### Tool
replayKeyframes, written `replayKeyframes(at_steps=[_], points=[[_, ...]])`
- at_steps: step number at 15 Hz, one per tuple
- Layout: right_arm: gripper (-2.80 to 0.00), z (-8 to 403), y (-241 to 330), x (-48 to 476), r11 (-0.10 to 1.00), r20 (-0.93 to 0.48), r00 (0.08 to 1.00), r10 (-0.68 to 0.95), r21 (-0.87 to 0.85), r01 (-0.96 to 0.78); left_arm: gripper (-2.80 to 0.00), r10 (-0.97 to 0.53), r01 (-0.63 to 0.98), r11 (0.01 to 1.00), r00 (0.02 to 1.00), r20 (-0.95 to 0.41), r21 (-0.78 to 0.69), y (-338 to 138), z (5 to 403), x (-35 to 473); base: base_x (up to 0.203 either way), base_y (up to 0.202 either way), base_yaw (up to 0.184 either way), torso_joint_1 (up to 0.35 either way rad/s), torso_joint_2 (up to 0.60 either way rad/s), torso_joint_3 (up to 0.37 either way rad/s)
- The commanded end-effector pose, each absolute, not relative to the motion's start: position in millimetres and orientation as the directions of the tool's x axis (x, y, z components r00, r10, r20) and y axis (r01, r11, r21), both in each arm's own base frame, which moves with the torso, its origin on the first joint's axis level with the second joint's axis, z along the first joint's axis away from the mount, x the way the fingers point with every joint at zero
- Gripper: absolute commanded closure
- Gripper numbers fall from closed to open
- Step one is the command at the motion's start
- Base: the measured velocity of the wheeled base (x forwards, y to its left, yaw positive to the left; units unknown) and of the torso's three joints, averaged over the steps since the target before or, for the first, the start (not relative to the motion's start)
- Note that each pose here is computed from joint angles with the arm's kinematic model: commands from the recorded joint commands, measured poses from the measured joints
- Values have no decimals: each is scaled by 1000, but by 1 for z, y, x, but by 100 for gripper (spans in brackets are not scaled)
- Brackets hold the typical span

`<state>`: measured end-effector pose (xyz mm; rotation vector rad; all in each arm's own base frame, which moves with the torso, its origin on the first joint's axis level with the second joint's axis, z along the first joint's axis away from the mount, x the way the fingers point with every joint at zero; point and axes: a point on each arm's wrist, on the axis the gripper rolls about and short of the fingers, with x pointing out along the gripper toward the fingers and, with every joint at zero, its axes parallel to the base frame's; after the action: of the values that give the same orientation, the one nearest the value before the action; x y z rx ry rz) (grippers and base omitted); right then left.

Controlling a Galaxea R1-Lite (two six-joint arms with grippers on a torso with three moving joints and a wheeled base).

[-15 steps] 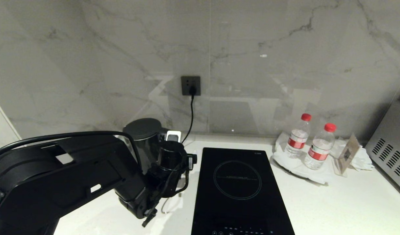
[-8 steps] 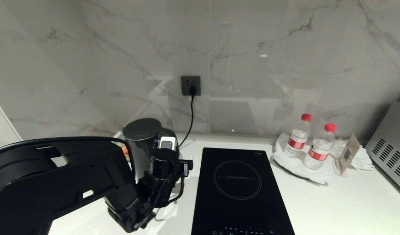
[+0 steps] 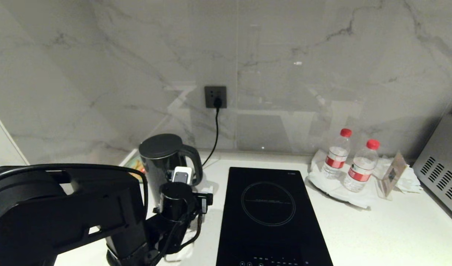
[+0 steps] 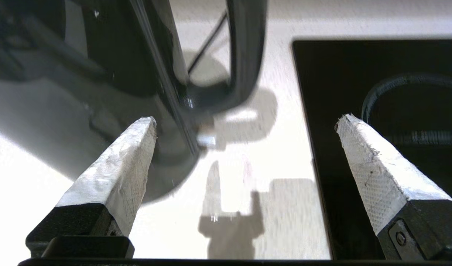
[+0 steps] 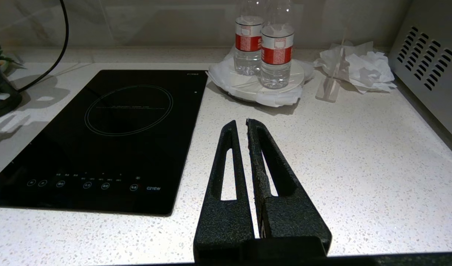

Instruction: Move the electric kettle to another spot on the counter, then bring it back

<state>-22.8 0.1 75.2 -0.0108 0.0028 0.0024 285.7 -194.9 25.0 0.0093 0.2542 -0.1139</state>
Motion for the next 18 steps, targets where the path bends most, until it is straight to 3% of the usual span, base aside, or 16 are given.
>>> replayKeyframes(at_steps=[1, 11, 18], points=[[0, 75, 0, -23, 1000, -3, 1000, 3, -11, -3, -280, -122, 129, 992, 954, -275, 8, -195, 15, 275, 0, 0, 0, 0, 0, 0], [0, 75, 0, -23, 1000, -2, 1000, 3, -11, -3, -280, -175, 214, 974, 915, -363, 69, -214, -40, 259, 0, 0, 0, 0, 0, 0], [0, 75, 0, -23, 1000, -2, 1000, 3, -11, -3, -280, -178, 247, 956, 918, -355, 159, -213, -40, 255, 0, 0, 0, 0, 0, 0]])
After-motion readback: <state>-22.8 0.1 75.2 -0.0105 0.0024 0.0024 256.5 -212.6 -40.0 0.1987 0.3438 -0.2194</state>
